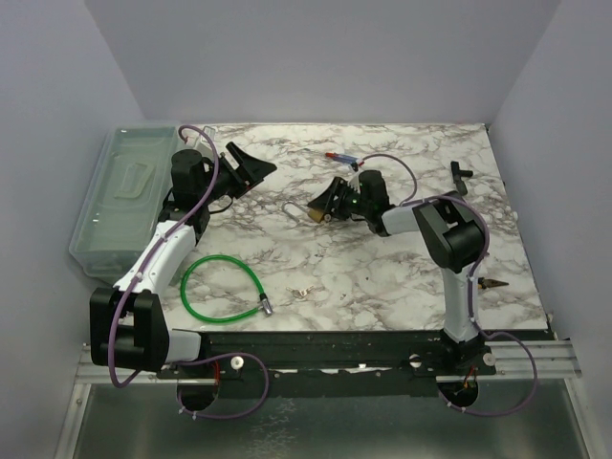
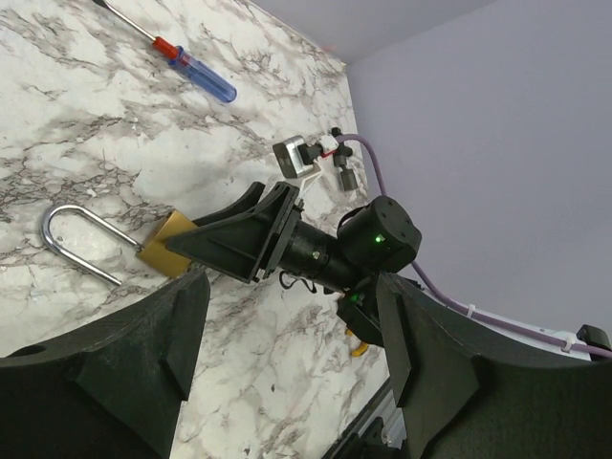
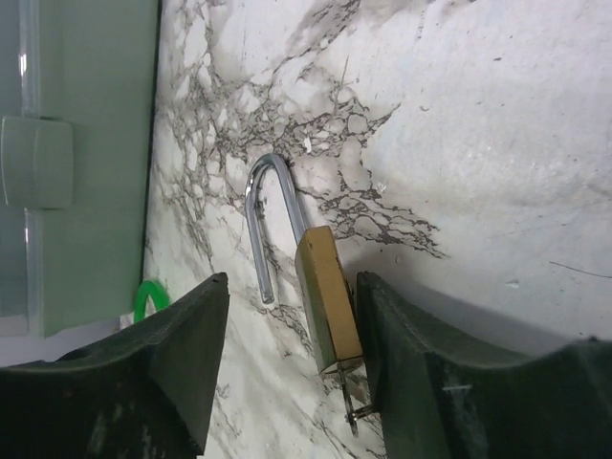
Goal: Unlock with the key
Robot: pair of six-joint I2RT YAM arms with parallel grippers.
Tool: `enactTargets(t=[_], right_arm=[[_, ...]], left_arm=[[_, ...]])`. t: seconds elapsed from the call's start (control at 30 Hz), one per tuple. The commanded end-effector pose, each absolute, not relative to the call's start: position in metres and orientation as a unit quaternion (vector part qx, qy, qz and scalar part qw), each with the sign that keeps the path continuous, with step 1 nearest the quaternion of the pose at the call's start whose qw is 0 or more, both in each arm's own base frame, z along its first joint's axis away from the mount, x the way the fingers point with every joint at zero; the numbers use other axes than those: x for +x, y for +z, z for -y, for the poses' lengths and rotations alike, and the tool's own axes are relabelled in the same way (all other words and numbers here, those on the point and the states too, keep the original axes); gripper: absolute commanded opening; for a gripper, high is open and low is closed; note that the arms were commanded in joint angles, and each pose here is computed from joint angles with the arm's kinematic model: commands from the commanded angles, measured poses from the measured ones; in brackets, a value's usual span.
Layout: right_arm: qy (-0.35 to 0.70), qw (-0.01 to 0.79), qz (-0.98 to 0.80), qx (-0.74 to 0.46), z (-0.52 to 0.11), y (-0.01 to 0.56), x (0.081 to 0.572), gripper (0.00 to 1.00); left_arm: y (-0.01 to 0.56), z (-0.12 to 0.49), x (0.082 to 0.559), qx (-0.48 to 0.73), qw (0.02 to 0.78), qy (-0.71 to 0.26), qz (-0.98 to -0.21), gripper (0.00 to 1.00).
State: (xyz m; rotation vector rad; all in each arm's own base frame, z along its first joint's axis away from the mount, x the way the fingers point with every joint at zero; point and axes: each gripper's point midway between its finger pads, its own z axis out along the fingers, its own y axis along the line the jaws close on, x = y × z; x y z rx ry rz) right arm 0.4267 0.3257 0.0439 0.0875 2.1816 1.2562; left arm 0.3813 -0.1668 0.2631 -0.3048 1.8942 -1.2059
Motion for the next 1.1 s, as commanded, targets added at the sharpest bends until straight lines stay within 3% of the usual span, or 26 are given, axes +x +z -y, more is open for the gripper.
enactTargets(t=[0.0,0.3,0.5,0.8,1.07], right_arm=[[0.470,0.334,-0.817,0.027,-0.314,0.062,0.437,0.66],[0.317,0.418,-0.851,0.024,-0.249,0.093,0.455,0.79],[0.246,0.462,-0.852,-0.002,-0.213,0.137,0.429,0.82],[0.278,0.427,-0.858,-0.060,-0.220,0.154,0.354,0.82],[0.309,0.369,-0.872,-0.088,-0.277,0.136,0.286,0.82]], left_arm=[[0.280,0.164,0.385,-0.114,0.445,-0.477,-0.749,0.76],[0.280,0.161,0.386,-0.118,0.450,-0.468,-0.751,0.76],[0.281,0.152,0.388,-0.121,0.469,-0.424,-0.765,0.74],[0.281,0.138,0.387,-0.141,0.496,-0.344,-0.785,0.73],[0.289,0.128,0.382,-0.150,0.526,-0.259,-0.796,0.73]])
